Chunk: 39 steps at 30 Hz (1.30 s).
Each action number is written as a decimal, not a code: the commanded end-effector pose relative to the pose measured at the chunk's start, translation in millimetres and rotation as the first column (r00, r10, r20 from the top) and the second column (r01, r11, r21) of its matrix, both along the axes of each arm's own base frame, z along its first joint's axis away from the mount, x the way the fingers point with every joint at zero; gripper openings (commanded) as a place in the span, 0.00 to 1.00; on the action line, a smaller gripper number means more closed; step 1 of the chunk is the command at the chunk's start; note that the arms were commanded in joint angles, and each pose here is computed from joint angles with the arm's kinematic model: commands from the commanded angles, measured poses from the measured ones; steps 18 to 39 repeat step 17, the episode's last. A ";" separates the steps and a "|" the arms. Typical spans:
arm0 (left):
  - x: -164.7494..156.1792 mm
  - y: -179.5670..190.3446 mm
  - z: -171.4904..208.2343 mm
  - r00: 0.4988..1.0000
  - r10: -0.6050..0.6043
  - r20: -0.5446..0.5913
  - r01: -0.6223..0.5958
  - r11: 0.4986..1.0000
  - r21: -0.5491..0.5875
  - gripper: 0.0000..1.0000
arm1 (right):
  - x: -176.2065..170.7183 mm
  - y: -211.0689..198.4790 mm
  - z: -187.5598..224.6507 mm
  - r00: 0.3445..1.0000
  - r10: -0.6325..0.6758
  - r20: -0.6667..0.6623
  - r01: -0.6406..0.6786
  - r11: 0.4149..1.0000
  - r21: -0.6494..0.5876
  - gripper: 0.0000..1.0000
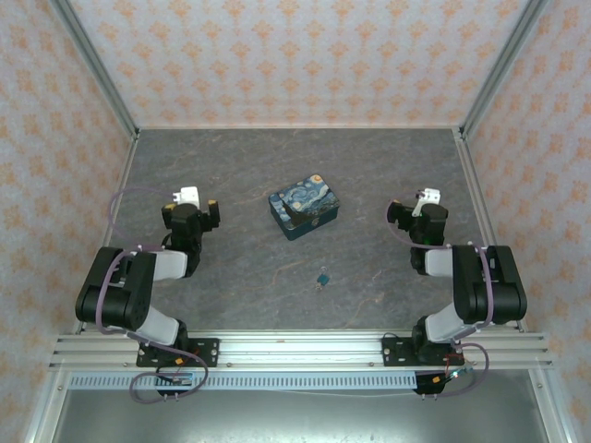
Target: Unlock the padlock with the key
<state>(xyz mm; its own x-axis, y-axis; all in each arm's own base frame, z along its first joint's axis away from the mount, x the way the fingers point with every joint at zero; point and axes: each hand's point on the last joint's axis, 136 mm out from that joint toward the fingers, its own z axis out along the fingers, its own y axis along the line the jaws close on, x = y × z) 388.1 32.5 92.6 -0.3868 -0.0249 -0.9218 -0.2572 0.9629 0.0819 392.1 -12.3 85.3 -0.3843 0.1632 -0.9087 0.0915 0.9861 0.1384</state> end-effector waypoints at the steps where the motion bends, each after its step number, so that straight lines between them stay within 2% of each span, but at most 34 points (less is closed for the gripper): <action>1: 3.4 -3.4 2.8 1.000 -0.019 0.003 0.019 1.000 -0.023 1.00 | 2.6 0.1 3.2 1.000 -0.006 0.005 0.006 1.000 -0.005 0.99; 39: 3.2 -3.6 2.5 1.000 -0.020 0.003 0.020 1.000 -0.022 1.00 | 2.8 0.3 3.0 1.000 -0.015 0.002 0.015 1.000 -0.018 0.99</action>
